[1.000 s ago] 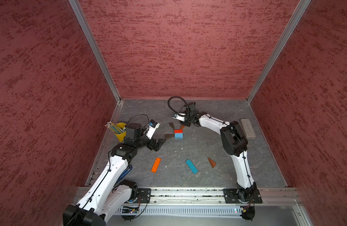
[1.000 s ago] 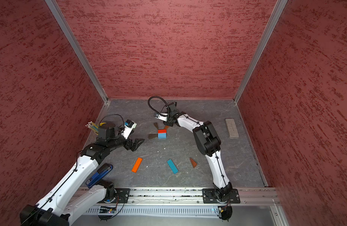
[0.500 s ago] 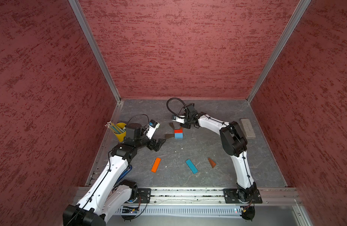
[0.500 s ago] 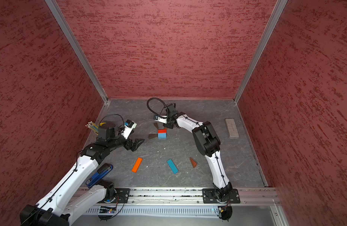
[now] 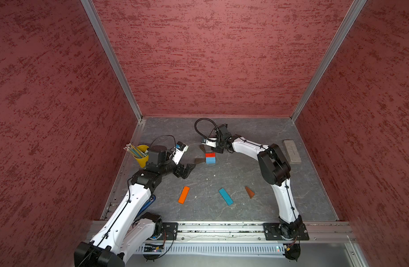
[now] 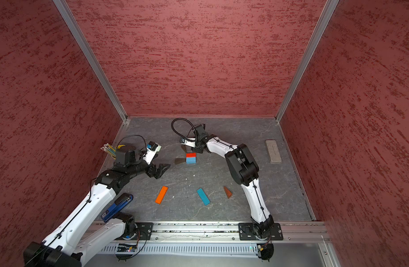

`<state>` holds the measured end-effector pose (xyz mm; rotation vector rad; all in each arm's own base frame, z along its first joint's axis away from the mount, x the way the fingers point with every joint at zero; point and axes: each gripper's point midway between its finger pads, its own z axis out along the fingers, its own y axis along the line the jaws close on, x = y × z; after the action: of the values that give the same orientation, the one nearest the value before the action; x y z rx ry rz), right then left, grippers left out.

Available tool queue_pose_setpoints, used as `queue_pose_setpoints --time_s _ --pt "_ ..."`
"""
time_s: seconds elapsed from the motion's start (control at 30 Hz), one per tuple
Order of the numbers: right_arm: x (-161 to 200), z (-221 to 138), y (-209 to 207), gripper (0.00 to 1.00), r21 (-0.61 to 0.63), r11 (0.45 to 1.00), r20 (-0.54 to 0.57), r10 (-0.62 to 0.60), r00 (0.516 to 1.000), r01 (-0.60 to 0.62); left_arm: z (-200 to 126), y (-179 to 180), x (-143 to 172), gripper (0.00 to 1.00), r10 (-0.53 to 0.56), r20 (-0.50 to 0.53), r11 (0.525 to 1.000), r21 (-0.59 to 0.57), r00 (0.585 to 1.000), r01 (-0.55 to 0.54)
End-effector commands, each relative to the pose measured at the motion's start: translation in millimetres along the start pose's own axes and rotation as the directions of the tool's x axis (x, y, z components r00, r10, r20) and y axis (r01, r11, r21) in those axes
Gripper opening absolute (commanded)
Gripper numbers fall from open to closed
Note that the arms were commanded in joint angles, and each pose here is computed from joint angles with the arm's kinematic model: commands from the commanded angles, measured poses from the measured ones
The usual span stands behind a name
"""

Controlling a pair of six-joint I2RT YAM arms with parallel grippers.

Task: Assemble a small pinwheel with building blocks
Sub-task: Assemble the building block at the center of the board.

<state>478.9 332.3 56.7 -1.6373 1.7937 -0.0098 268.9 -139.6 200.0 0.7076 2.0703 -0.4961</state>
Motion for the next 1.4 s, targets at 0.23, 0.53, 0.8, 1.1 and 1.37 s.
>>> queue_pose_setpoints --time_s 0.23,0.53,0.8,1.1,1.37 --pt "-0.7 -10.4 -22.5 0.43 0.124 0.992 0.007 0.007 1.0 -0.008 0.7 -1.0 -1.2 1.0 0.012 0.012 1.0 0.01 1.0 -0.013" --pt "3.4 -16.0 -27.3 0.44 0.146 0.989 0.017 0.013 1.0 -0.016 0.8 -1.8 -1.3 1.0 0.013 0.013 1.0 0.014 1.0 -0.014" --pt "-6.6 -28.1 -37.3 0.44 0.178 0.984 0.066 0.01 0.998 -0.022 0.9 -1.7 -1.3 1.0 0.013 0.012 1.0 0.014 1.0 -0.013" --pt "-25.8 -68.3 -63.0 0.46 0.293 0.954 0.142 0.016 0.99 -0.057 0.4 -5.1 -2.8 1.0 0.018 0.021 0.999 0.031 1.0 -0.018" --pt "18.1 -152.3 -26.2 0.5 0.311 0.92 0.178 0.191 0.965 -0.239 -2.0 -23.4 -10.0 1.0 0.036 0.075 0.991 0.125 0.997 -0.046"
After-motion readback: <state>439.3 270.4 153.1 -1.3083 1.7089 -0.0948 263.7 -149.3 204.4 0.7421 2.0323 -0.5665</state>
